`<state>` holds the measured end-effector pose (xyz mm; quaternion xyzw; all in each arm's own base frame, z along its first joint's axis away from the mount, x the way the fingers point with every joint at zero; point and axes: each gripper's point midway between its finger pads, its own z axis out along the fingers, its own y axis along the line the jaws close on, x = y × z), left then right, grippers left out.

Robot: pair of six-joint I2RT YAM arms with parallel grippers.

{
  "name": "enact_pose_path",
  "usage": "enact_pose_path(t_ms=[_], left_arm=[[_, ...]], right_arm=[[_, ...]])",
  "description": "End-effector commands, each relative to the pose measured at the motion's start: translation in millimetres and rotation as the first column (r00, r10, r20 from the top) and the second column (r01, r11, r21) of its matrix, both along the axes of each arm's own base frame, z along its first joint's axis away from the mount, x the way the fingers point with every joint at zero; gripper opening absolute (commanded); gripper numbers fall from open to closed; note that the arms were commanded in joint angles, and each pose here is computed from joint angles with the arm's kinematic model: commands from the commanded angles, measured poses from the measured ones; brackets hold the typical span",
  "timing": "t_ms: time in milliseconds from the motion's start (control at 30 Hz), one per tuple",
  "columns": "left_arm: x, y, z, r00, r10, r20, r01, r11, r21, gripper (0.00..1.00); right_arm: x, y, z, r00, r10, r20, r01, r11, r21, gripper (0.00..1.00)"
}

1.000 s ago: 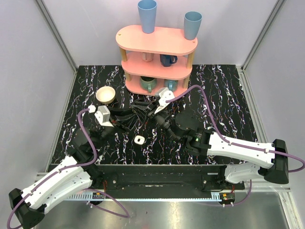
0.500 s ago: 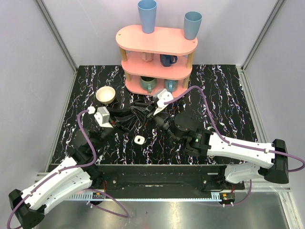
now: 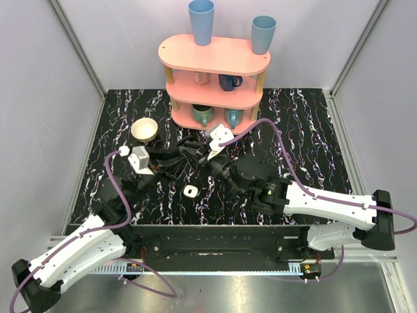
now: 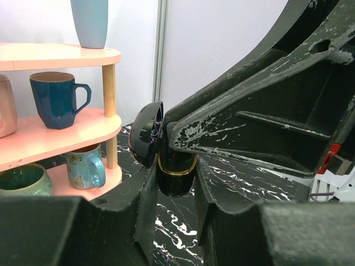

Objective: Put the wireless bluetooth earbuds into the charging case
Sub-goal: Insert the left earbud into the left side groove of the charging case.

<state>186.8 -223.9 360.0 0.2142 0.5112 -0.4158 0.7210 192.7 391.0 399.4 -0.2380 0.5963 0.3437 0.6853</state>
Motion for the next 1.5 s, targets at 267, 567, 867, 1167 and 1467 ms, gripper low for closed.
enact_pose_path(t_ms=[267, 567, 867, 1167, 1467], left_arm=[[-11, 7, 31, 0.996, -0.007, 0.094, 0.014, 0.997, -0.074, 0.0], [-11, 7, 30, 0.996, -0.007, 0.092, 0.013, 0.998, -0.068, 0.0], [-9, 7, 21, 0.998, -0.003, 0.067, 0.007, 0.999, -0.048, 0.0], [-10, 5, 4, 0.999, -0.006, 0.046, 0.005, 1.0, 0.03, 0.0], [-24, 2, 5, 0.994, -0.068, 0.09, 0.061, 0.995, 0.085, 0.0]], right_arm=[[14, -11, 16, 0.995, -0.095, 0.026, 0.096, 0.995, -0.012, 0.37], [15, -22, 48, 0.992, -0.128, 0.016, 0.126, 0.987, 0.095, 0.52], [2, -31, 74, 0.998, -0.063, 0.024, 0.058, 0.983, 0.175, 0.57], [7, -45, 81, 0.993, -0.114, -0.023, 0.116, 0.979, 0.165, 0.61], [57, -52, 42, 0.932, -0.167, -0.321, 0.171, 0.985, -0.016, 0.66]])
